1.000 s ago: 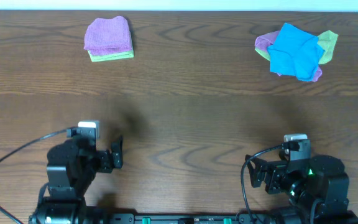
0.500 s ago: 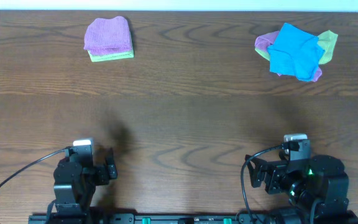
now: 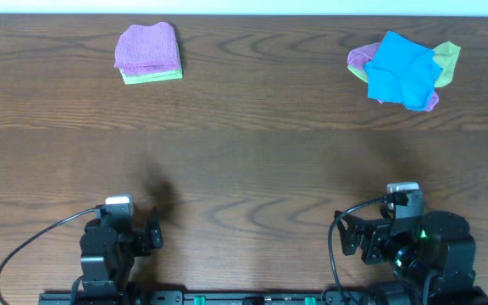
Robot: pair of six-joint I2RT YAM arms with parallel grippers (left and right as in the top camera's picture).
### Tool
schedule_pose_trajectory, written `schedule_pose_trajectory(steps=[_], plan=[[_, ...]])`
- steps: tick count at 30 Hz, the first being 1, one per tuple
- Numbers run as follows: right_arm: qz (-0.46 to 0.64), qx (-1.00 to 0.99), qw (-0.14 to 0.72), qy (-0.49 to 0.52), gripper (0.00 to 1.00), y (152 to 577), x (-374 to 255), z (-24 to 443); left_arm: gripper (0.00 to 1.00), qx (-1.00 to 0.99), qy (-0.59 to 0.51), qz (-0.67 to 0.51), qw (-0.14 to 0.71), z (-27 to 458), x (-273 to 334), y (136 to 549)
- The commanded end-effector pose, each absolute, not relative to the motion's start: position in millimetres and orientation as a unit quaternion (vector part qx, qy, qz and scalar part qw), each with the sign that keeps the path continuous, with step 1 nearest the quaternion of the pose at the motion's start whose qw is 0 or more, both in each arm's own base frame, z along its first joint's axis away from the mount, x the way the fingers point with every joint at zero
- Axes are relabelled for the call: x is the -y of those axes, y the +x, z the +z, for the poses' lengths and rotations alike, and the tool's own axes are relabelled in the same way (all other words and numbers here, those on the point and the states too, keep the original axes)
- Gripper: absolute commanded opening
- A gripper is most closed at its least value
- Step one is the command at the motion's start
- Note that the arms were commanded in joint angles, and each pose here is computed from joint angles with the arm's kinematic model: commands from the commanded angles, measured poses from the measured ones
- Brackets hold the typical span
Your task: Fold the cloth
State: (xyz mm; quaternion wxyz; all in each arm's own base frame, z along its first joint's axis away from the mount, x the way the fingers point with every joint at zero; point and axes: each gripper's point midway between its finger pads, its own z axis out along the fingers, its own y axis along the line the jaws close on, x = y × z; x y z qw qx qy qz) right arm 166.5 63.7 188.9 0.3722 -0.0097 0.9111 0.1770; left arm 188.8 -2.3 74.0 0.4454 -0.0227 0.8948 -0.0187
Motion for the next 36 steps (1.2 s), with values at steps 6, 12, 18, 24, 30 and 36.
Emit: schedule_pose_trajectory(steps=[6, 12, 18, 24, 30, 36], plan=[[0.179, -0.911, 0.372, -0.002, 0.99, 166.4, -62.9, 188.5, 0.95, -0.897, 0.015, -0.024, 0.442, 63.7, 9.3, 187.3], [0.179, -0.911, 0.372, -0.002, 0.99, 166.4, -62.9, 188.5, 0.95, -0.894, 0.011, -0.017, 0.447, 65.1, 6.6, 186.7], [0.179, -0.911, 0.372, -0.002, 0.99, 166.4, -62.9, 188.5, 0.95, -0.892, 0.011, -0.017, 0.452, 66.9, 6.7, 186.9], [0.179, -0.911, 0.372, -0.002, 0.99, 166.4, -62.9, 188.5, 0.95, -0.891, 0.011, -0.017, 0.454, 67.6, 6.6, 187.2], [0.179, -0.911, 0.372, -0.002, 0.99, 166.4, -63.0, 188.5, 0.95, -0.891, 0.011, -0.017, 0.453, 67.7, 6.6, 187.1], [0.179, -0.911, 0.372, -0.002, 0.99, 166.4, -62.9, 188.5, 0.95, -0.891, 0.011, -0.017, 0.453, 67.6, 6.6, 187.2]])
